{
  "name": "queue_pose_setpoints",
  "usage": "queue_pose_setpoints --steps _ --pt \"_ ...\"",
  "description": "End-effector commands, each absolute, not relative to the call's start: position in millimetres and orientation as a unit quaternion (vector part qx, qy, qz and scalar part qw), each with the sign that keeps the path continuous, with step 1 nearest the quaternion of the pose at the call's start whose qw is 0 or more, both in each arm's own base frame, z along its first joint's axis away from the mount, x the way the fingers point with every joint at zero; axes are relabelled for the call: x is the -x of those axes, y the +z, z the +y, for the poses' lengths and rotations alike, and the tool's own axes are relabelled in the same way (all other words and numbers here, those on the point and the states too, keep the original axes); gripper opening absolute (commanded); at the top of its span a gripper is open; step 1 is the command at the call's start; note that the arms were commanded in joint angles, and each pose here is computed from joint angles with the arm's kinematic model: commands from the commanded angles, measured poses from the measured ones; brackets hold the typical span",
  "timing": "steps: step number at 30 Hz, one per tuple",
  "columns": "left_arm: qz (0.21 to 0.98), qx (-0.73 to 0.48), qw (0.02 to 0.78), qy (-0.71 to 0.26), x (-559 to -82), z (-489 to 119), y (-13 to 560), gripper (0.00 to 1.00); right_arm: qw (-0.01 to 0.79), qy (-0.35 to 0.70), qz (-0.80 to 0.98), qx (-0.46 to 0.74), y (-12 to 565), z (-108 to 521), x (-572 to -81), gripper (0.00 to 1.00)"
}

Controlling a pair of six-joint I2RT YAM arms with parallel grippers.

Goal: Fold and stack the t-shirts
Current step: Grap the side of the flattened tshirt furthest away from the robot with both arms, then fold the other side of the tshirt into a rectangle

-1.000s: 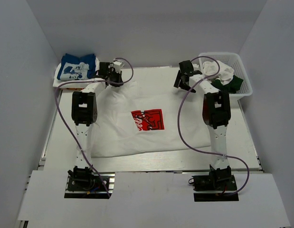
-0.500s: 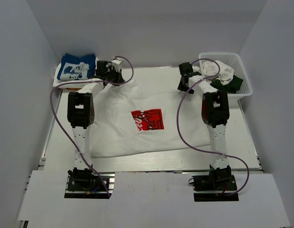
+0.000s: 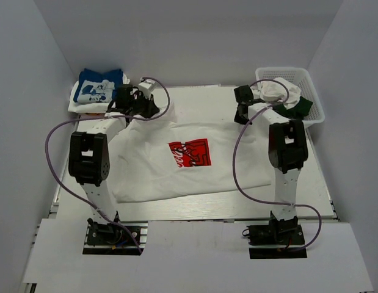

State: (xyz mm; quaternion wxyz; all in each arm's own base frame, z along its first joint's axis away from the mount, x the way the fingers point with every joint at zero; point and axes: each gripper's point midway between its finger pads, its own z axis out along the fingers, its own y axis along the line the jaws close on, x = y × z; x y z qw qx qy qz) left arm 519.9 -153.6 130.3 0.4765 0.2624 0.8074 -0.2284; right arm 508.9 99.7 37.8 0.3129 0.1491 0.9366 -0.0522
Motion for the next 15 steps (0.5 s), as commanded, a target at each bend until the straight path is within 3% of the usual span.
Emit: queue_pose_setpoints --steps 1,4,11,15 --pt "0.778 -0.258 0.512 -0.257 -491 -163 176 0.0 0.386 -0.017 0.911 -0.143 102 103 -506 0.0" --pt "0.78 -0.235 0.515 -0.266 -456 -159 180 0.0 0.369 -0.016 0.92 -0.132 82 100 -481 0.0" --pt "0.766 -0.179 0.549 -0.282 -371 -149 214 0.0 0.398 0.003 0.911 -0.112 111 98 -458 0.0" --pt "0.768 -0.152 0.541 -0.309 -318 -146 195 0.0 0.402 0.008 0.908 -0.118 114 93 -438 0.0"
